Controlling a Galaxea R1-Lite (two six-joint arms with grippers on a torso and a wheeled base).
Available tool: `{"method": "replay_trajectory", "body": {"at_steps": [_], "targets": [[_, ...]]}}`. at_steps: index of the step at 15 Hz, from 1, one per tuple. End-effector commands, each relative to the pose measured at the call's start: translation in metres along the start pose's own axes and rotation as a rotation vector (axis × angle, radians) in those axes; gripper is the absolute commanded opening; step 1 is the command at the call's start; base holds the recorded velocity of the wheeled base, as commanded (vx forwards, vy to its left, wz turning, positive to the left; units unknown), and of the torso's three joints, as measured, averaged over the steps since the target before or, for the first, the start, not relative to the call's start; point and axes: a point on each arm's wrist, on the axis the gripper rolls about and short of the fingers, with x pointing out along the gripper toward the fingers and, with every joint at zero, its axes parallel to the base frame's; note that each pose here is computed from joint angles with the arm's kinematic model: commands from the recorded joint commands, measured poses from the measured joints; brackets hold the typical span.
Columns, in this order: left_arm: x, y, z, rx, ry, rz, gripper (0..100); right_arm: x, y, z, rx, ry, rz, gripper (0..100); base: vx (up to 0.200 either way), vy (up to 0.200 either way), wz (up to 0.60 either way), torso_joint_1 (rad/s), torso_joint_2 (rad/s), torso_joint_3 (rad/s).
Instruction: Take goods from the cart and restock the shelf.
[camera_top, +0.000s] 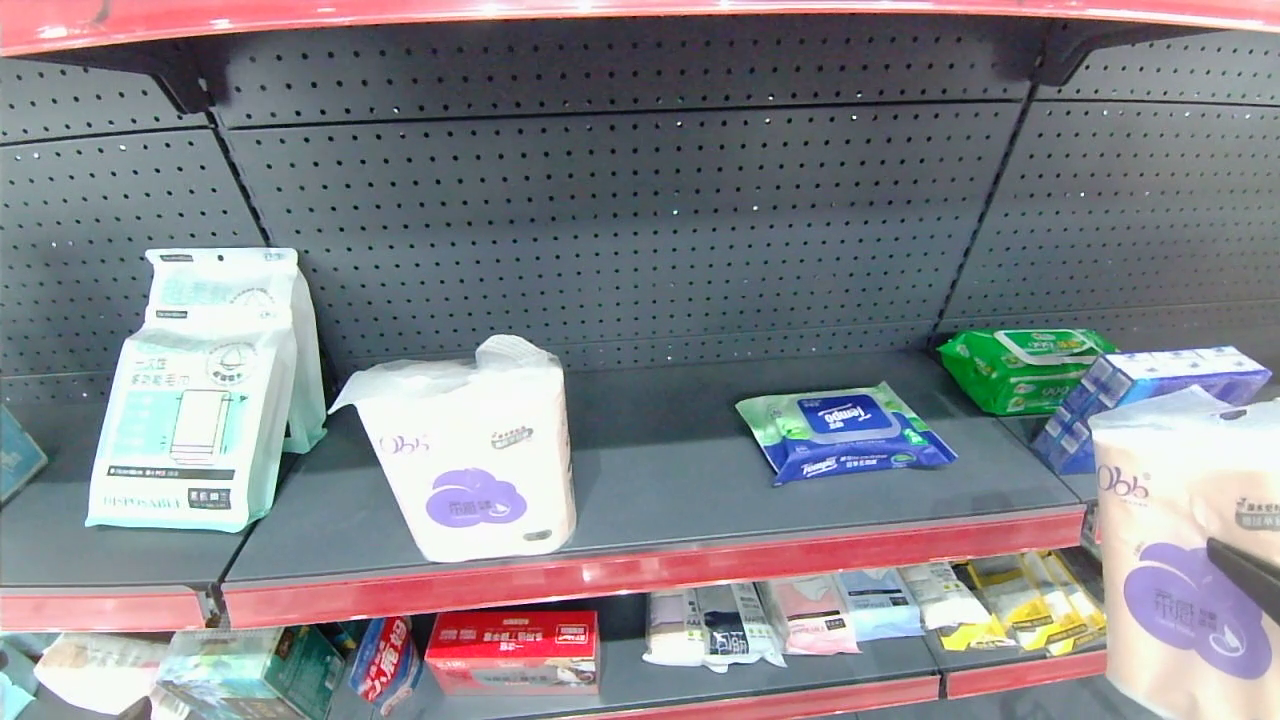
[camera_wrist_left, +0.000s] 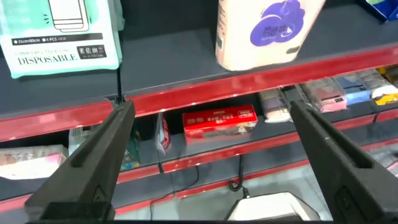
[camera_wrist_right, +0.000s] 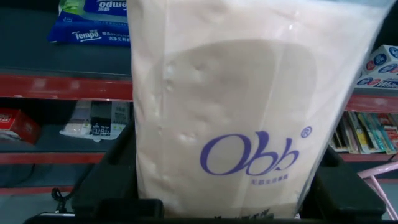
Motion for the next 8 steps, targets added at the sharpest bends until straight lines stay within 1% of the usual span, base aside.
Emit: {"method": "replay_trajectory", "body": {"at_steps": [1,2,5,8], "targets": [[-0.002,0.0,0.0,0.003,-0.012,-0.001,100,-0.013,0.002,-0.004,-0.008,-0.054,0.002,0,0.0,0.0,0.0,0.0,0.0,0.0],[-0.003,0.0,0.0,0.007,-0.02,-0.001,100,-0.018,0.002,-0.004,-0.011,-0.079,0.0,0,0.0,0.0,0.0,0.0,0.0,0.0],[-0.004,0.0,0.0,0.009,-0.024,-0.001,100,-0.026,0.003,-0.004,-0.013,-0.116,-0.009,0,0.0,0.0,0.0,0.0,0.0,0.0],[-0.004,0.0,0.0,0.01,-0.027,-0.002,100,-0.028,0.004,-0.009,-0.014,-0.115,-0.012,0,0.0,0.0,0.0,0.0,0.0,0.0]]}}
